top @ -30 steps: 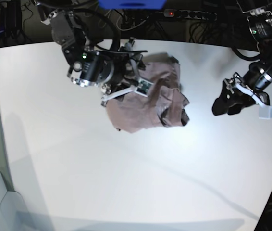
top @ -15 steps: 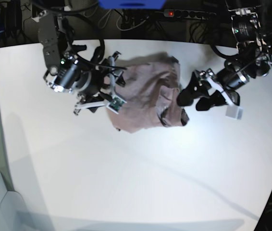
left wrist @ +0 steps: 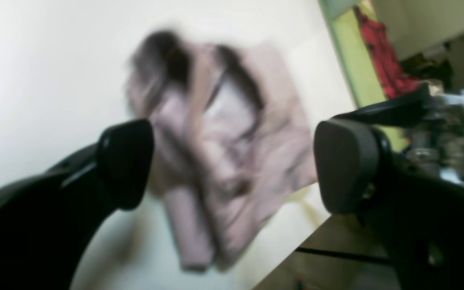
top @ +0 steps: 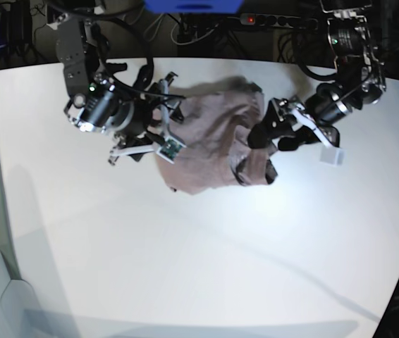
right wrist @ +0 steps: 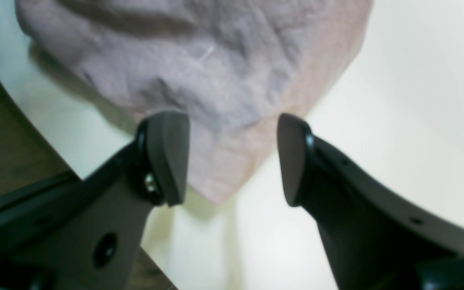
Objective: Layout the t-shirt on the table in an organized manner, then fold the t-shirt properly
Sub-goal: 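Grasp the bundle's folded edge with the left gripper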
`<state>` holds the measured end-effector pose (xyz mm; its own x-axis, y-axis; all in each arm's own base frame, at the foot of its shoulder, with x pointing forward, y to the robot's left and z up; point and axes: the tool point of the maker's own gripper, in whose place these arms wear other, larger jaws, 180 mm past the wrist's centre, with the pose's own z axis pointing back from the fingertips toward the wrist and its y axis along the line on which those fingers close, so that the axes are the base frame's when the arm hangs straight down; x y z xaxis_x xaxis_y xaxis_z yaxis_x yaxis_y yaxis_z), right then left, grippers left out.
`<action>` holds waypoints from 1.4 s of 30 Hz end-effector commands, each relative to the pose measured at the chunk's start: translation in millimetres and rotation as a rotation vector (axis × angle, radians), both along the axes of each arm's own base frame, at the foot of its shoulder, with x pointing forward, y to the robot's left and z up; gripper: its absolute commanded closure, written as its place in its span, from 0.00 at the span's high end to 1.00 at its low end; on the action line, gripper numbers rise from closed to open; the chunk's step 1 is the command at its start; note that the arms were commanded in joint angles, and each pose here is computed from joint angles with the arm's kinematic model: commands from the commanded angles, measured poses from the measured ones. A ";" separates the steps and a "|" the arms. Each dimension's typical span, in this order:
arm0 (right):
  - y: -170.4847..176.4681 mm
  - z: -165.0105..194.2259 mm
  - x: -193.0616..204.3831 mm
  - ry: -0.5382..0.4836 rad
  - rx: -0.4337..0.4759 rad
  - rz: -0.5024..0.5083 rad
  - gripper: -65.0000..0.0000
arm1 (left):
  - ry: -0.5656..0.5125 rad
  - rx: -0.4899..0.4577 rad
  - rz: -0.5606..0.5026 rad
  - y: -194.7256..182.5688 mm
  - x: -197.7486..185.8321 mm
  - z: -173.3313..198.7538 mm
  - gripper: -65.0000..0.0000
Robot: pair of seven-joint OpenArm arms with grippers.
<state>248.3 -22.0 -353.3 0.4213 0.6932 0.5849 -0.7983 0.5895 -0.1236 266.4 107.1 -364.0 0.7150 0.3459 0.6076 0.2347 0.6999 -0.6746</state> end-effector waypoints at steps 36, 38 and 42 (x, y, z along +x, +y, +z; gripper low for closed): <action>-1.2 8.7 5.9 -0.036 0.014 0.009 0.49 | 0.269 0.090 -0.057 -65.5 13.2 -80.2 0.52; -1.2 8.7 5.9 -0.036 0.014 0.009 0.49 | 0.255 0.092 -0.055 -65.3 20.4 -76.1 0.35; -5.9 9.2 8.1 -0.041 0.007 -0.001 0.48 | 0.273 0.128 -0.067 -62.3 26.3 -82.5 0.11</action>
